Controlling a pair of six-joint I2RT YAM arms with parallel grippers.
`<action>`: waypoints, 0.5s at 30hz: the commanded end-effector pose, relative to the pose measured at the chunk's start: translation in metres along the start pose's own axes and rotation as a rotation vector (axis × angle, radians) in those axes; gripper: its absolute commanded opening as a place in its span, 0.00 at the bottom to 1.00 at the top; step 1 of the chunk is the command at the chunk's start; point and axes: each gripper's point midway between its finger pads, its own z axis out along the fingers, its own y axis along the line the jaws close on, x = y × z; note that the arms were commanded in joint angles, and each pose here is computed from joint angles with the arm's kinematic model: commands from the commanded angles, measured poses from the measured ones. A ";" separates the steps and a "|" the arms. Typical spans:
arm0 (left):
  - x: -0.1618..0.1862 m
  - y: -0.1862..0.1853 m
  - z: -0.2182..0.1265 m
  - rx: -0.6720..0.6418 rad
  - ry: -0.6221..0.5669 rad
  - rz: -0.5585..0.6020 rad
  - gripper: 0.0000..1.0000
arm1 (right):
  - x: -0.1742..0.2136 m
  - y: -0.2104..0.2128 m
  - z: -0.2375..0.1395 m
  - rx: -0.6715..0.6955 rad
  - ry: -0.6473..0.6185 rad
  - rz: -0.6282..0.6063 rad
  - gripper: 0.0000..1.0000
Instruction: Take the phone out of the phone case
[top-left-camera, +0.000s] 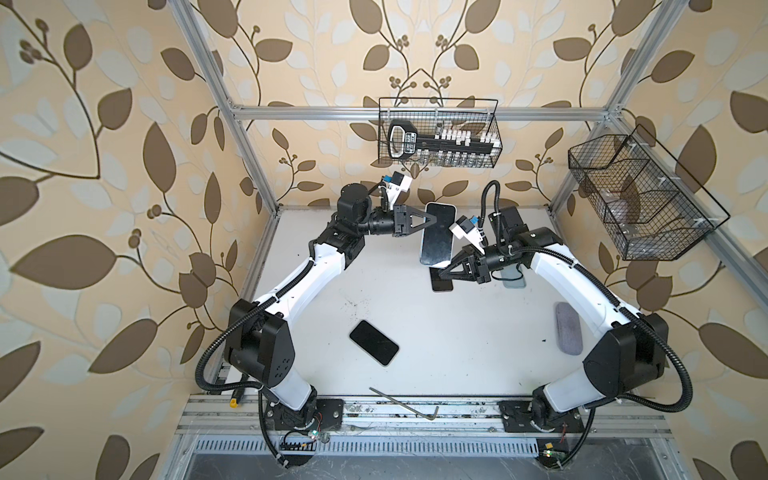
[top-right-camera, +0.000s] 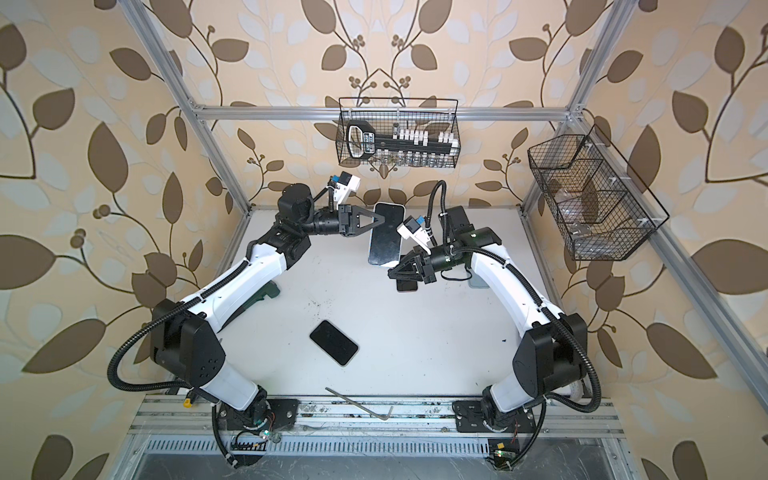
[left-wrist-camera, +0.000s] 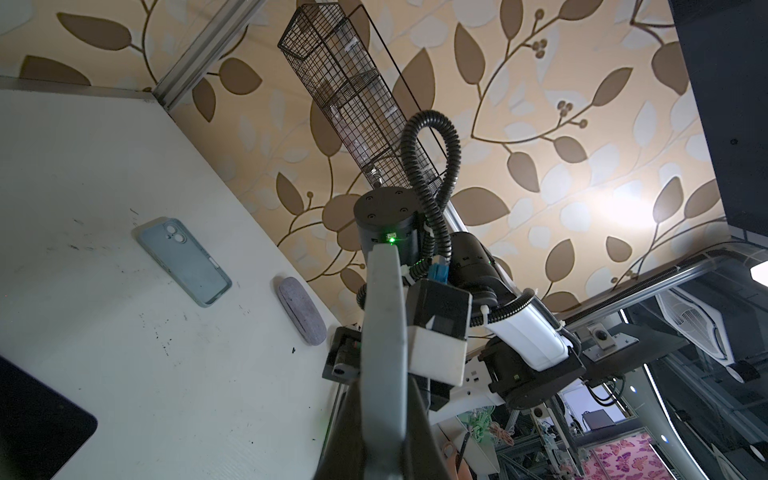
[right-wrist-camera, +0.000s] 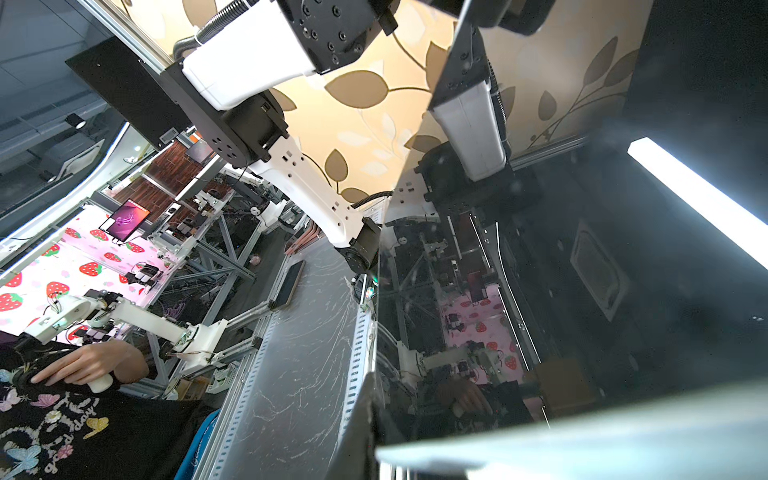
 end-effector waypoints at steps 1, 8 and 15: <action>-0.008 -0.044 -0.003 0.083 -0.008 0.094 0.00 | -0.006 0.002 -0.002 -0.009 -0.009 -0.055 0.08; -0.005 -0.043 -0.004 0.081 -0.008 0.093 0.00 | -0.010 0.002 -0.005 -0.023 -0.026 -0.056 0.17; -0.003 -0.041 -0.003 0.079 -0.005 0.092 0.00 | -0.013 0.005 -0.009 -0.033 -0.043 -0.059 0.18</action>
